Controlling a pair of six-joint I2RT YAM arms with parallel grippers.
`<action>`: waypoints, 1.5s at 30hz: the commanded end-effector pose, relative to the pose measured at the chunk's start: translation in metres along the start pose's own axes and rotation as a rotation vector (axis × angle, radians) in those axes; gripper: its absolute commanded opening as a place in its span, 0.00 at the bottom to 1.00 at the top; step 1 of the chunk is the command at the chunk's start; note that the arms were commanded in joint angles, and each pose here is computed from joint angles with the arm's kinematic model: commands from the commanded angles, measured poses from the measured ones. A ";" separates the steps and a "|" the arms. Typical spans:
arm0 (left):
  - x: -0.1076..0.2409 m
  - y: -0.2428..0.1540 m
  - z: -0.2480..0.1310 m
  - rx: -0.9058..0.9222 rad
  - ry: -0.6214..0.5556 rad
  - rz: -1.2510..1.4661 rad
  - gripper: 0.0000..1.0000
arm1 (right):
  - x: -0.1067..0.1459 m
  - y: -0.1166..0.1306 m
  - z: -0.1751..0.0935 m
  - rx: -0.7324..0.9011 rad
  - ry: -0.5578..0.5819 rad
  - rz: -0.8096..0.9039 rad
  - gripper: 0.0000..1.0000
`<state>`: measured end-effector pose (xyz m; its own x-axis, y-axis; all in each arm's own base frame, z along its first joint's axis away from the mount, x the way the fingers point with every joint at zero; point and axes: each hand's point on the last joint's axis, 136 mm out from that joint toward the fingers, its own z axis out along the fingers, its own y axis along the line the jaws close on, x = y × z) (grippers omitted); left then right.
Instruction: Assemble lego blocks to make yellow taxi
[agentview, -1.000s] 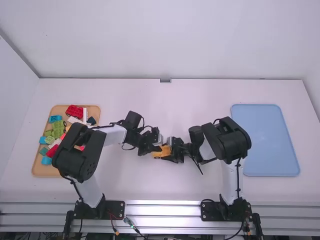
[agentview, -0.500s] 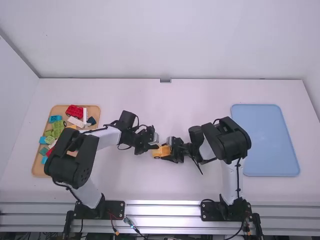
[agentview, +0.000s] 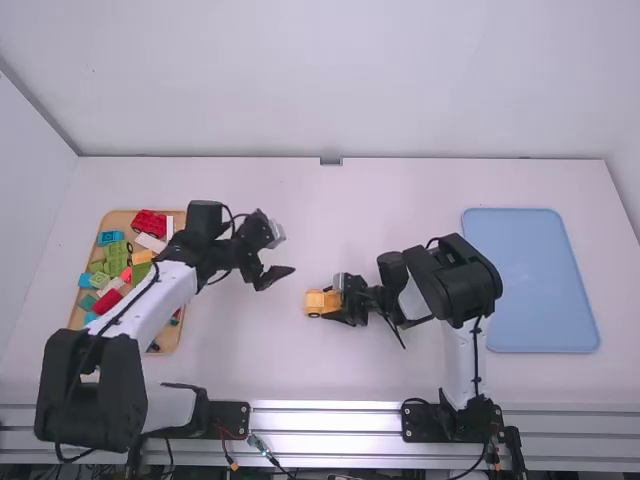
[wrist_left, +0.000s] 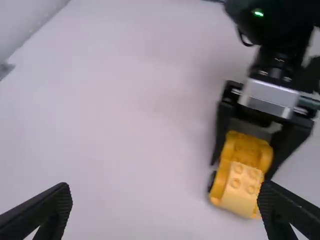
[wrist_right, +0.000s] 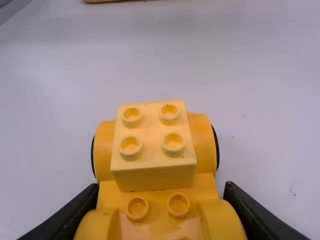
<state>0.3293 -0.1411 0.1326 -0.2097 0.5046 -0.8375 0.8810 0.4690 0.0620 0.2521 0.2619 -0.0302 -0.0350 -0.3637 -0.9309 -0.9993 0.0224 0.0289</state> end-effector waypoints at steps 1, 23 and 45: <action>-0.002 0.024 -0.023 -0.112 -0.025 -0.238 0.99 | 0.011 -0.001 0.001 0.016 0.033 0.040 0.56; 0.089 0.118 -0.141 -0.634 -0.112 -1.110 0.99 | -0.016 -0.032 -0.079 0.393 0.341 0.132 0.99; 0.173 0.113 -0.195 -1.114 0.218 -1.307 0.99 | -0.125 -0.058 -0.146 0.675 0.217 -0.090 0.99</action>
<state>0.3086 0.1267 0.0924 -0.6506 -0.5423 -0.5316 -0.5307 0.8254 -0.1924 0.3082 0.1681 0.1231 -0.0530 -0.5803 -0.8127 -0.7858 0.5264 -0.3247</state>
